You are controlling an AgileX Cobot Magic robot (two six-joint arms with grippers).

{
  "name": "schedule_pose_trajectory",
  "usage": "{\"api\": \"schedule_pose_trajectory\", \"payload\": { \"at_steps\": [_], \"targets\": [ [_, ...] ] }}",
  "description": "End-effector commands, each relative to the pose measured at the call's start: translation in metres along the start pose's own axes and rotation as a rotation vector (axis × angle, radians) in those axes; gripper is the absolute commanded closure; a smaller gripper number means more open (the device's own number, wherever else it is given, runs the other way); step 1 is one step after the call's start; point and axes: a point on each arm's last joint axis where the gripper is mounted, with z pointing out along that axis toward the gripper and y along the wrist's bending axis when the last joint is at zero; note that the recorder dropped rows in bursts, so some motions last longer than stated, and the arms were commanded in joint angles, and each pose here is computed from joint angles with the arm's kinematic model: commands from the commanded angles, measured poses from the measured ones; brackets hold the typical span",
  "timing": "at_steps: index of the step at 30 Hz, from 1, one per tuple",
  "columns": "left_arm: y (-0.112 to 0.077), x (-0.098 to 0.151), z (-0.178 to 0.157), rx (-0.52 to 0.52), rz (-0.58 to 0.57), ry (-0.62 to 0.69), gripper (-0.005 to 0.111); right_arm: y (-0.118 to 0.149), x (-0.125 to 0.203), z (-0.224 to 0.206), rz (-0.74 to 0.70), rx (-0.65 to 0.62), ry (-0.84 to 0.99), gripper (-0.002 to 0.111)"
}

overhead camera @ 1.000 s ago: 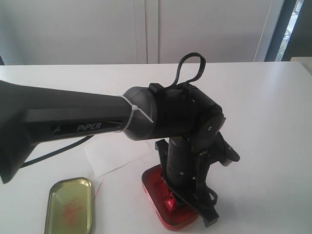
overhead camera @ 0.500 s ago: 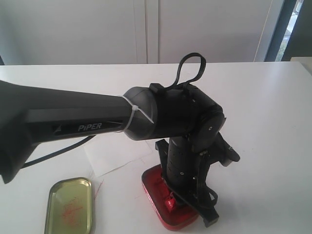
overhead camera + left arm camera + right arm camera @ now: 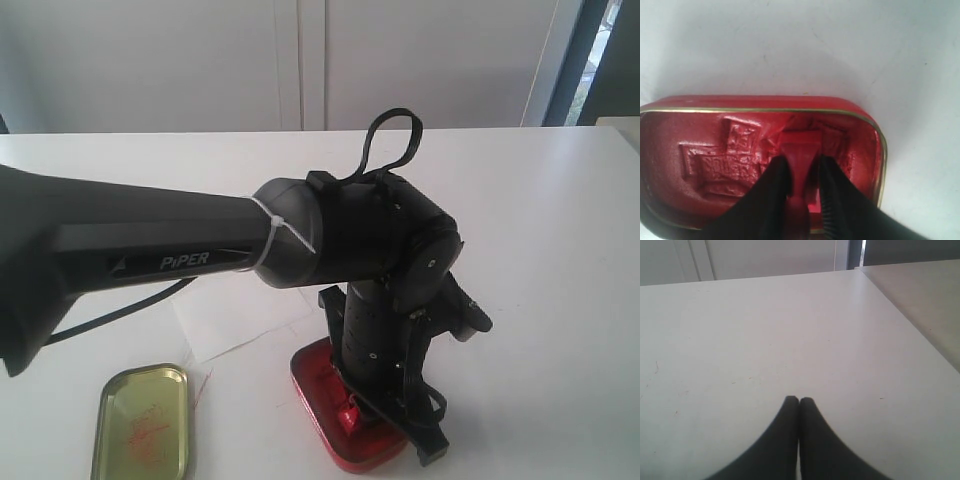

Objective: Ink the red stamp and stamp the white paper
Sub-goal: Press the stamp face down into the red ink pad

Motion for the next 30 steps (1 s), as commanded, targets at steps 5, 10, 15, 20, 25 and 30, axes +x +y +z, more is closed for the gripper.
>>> {"api": "schedule_pose_trajectory", "payload": {
  "at_steps": [5, 10, 15, 20, 25, 30],
  "targets": [
    [-0.002, 0.004, 0.023, 0.022, 0.007, 0.073, 0.107, 0.000, 0.000, 0.000, -0.009, 0.001, -0.014, 0.108],
    [-0.001, 0.004, 0.011, 0.008, 0.013, 0.042, 0.107, 0.000, 0.000, 0.000, -0.009, 0.001, -0.014, 0.108],
    [-0.001, 0.005, -0.001, 0.004, 0.013, 0.012, 0.107, 0.000, 0.000, 0.000, -0.009, 0.001, -0.014, 0.108],
    [-0.001, 0.005, -0.008, 0.002, 0.013, -0.008, 0.107, 0.000, 0.000, 0.000, -0.009, 0.001, -0.014, 0.108],
    [-0.001, 0.005, -0.010, 0.002, 0.013, -0.012, 0.107, 0.000, 0.000, 0.000, -0.009, 0.001, -0.014, 0.108],
    [0.000, 0.006, -0.017, 0.001, 0.012, -0.028, 0.107, 0.000, 0.000, 0.000, -0.009, 0.001, -0.014, 0.108]
  ]
}}
